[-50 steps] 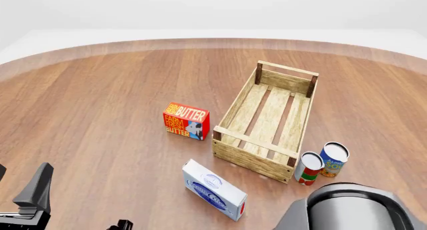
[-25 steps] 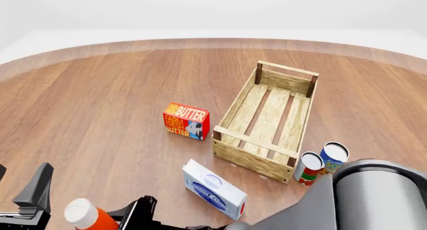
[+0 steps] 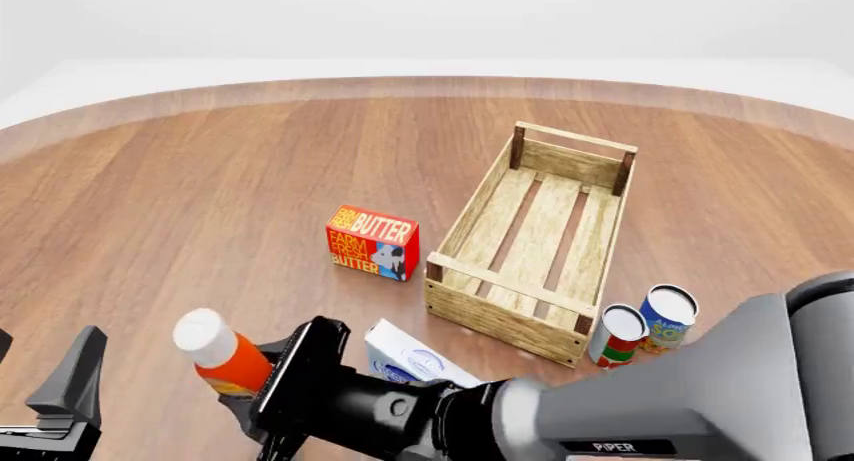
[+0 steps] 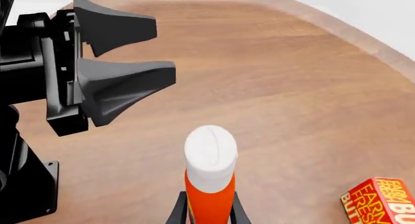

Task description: Pick up the ketchup, and put it in the wooden tray.

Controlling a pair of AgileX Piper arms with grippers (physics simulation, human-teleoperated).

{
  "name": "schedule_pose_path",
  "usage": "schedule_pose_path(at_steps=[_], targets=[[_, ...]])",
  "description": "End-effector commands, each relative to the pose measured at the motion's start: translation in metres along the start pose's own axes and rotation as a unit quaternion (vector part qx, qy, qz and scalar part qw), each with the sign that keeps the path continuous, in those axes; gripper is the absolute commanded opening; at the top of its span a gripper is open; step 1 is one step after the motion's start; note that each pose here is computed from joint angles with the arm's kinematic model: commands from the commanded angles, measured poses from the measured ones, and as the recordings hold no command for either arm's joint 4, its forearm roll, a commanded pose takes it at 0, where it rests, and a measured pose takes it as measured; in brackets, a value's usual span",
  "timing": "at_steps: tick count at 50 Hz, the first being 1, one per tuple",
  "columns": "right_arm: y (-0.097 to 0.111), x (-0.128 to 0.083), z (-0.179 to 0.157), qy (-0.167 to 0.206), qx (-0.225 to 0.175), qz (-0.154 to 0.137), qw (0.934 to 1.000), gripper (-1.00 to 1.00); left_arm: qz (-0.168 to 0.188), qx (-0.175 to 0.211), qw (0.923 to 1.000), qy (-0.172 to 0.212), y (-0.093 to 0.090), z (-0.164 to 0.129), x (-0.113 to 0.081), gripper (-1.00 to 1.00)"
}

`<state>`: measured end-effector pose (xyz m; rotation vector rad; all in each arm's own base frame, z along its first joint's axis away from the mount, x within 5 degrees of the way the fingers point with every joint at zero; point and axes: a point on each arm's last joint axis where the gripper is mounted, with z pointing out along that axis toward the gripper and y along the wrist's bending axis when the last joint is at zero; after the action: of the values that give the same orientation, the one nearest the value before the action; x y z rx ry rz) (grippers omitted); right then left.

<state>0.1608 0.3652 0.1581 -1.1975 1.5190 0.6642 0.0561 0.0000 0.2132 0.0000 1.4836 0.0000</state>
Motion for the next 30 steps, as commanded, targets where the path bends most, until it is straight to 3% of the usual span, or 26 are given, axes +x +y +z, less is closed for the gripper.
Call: schedule_pose_path(at_steps=[1, 19, 30], targets=[[-0.021, -0.014, -0.010, -0.001, 0.023, -0.002, 0.9997, -1.00, 0.000, 0.000, 1.0000, 0.000, 0.000, 0.000, 0.000, 1.00], [-0.061, -0.026, -0.031, -0.005, 0.072, -0.003, 0.9974, -1.00, 0.000, 0.000, 1.0000, 0.000, 0.000, 0.000, 0.000, 1.00], [-0.099, -0.038, -0.054, -0.004, 0.121, 0.003, 0.9926, -1.00, 0.000, 0.000, 1.0000, 0.000, 0.000, 0.000, 0.000, 1.00]])
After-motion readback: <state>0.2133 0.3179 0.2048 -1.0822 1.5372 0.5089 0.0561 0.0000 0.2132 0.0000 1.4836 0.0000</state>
